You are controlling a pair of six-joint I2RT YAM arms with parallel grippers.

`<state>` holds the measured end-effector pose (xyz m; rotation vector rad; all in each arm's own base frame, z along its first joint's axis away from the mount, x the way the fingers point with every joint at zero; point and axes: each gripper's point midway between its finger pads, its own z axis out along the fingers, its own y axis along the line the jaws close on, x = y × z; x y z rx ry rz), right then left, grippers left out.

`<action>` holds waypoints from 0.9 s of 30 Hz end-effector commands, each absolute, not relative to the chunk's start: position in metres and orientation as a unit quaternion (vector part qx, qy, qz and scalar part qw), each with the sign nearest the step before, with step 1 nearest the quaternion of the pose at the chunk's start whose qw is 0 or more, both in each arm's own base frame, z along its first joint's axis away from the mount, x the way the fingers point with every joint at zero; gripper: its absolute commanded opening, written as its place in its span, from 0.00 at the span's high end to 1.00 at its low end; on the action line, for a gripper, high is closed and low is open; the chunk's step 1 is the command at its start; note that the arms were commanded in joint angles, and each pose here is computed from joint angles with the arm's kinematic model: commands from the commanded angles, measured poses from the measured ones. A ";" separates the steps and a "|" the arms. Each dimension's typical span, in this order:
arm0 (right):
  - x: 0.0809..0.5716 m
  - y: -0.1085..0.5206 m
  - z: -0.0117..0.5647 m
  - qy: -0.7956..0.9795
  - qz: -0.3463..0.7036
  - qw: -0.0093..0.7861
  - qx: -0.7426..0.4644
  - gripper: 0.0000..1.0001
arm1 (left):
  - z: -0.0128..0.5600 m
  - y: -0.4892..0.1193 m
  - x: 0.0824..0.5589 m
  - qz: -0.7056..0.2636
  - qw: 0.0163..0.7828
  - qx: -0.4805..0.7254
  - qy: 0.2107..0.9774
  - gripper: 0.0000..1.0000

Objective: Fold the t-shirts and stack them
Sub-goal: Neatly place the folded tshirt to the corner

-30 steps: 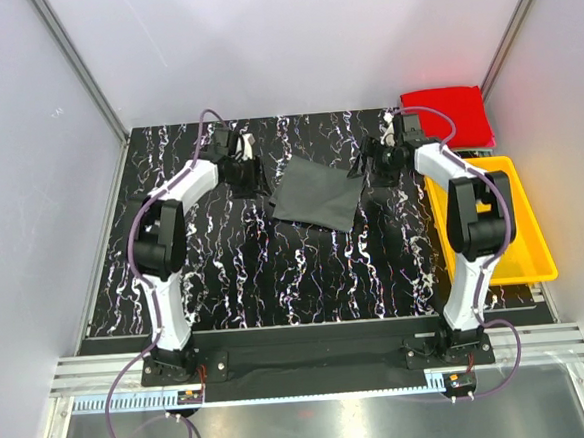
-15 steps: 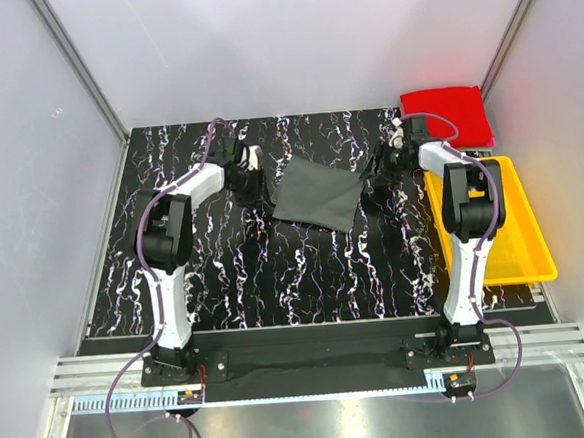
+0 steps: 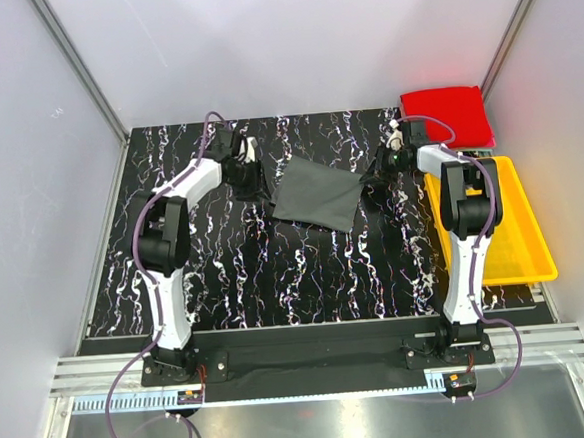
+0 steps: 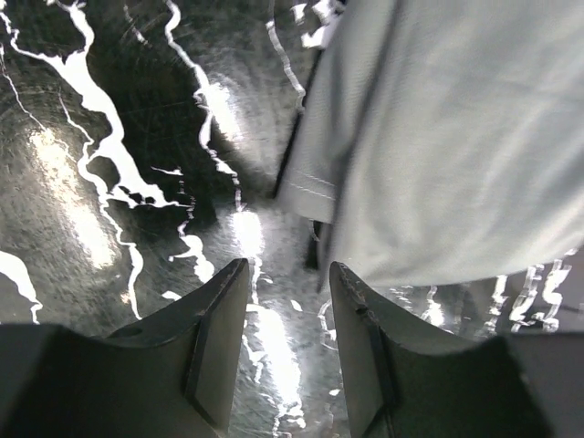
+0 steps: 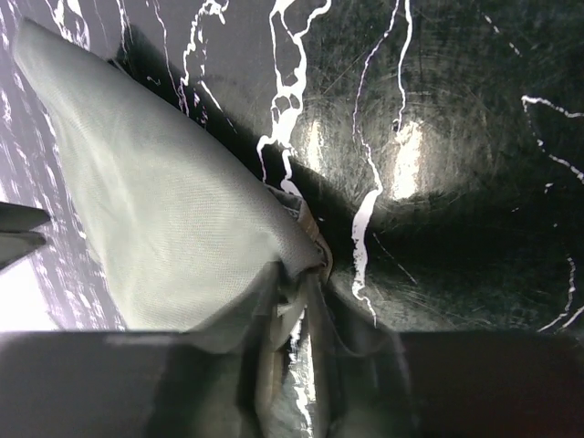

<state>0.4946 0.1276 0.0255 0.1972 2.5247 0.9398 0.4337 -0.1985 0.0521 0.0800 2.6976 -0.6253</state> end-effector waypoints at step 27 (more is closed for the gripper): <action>0.493 0.131 0.004 0.938 0.307 0.150 0.060 0.13 | 0.020 -0.248 0.421 -0.314 0.161 0.015 0.936 0.57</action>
